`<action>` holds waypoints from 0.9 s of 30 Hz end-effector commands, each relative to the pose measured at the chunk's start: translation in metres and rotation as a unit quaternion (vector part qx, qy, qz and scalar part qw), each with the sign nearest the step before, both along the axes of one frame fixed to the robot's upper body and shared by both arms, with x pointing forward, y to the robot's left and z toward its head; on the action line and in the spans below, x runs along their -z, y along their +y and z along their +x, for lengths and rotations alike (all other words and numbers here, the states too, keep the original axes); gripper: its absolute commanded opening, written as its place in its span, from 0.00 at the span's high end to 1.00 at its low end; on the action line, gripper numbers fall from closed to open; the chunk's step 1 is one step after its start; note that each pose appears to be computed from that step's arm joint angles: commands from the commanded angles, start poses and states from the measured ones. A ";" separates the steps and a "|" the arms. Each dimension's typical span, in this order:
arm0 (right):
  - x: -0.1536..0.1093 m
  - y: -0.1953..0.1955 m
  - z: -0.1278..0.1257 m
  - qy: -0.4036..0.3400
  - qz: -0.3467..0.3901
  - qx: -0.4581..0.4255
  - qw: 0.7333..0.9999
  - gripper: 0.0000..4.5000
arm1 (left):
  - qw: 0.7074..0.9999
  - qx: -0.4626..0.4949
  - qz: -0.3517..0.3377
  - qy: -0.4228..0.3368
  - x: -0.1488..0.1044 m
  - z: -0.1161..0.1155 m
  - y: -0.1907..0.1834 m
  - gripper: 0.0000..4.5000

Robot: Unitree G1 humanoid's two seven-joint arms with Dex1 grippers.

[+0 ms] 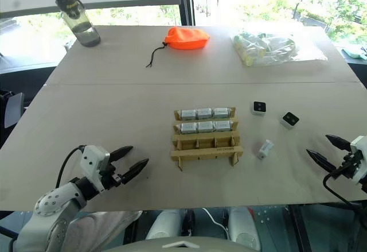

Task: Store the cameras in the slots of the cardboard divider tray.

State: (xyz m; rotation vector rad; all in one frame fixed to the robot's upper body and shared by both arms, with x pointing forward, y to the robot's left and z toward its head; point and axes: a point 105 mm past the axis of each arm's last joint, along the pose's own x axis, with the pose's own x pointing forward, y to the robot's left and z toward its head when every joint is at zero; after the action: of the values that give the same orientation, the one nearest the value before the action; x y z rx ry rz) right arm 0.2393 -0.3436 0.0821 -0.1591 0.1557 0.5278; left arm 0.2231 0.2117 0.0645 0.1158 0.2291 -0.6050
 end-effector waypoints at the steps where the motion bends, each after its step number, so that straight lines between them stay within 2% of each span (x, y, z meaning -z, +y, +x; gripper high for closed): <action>1: -0.009 -0.001 0.001 -0.016 -0.010 -0.004 1.000 0.00 | 1.000 0.000 -0.002 -0.015 -0.006 0.001 0.002 0.15; 20: -0.011 0.000 -0.003 -0.016 -0.011 -0.003 1.000 0.00 | 1.000 0.006 -0.001 -0.016 -0.001 0.002 0.004 0.15; 23: -0.018 0.004 0.000 -0.025 -0.005 0.012 1.000 0.00 | 0.999 0.020 0.023 -0.030 -0.004 0.004 0.006 0.15; 27: -0.021 0.023 0.002 -0.018 -0.024 0.032 0.999 0.00 | 0.997 0.028 0.064 -0.042 -0.015 0.018 0.022 0.15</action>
State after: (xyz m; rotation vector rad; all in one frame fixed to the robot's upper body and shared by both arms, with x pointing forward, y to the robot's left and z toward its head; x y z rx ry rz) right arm 0.2385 -0.3261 0.0902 -0.1797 0.1702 0.4740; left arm 0.2377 0.2279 0.0691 0.2324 0.2156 -0.6446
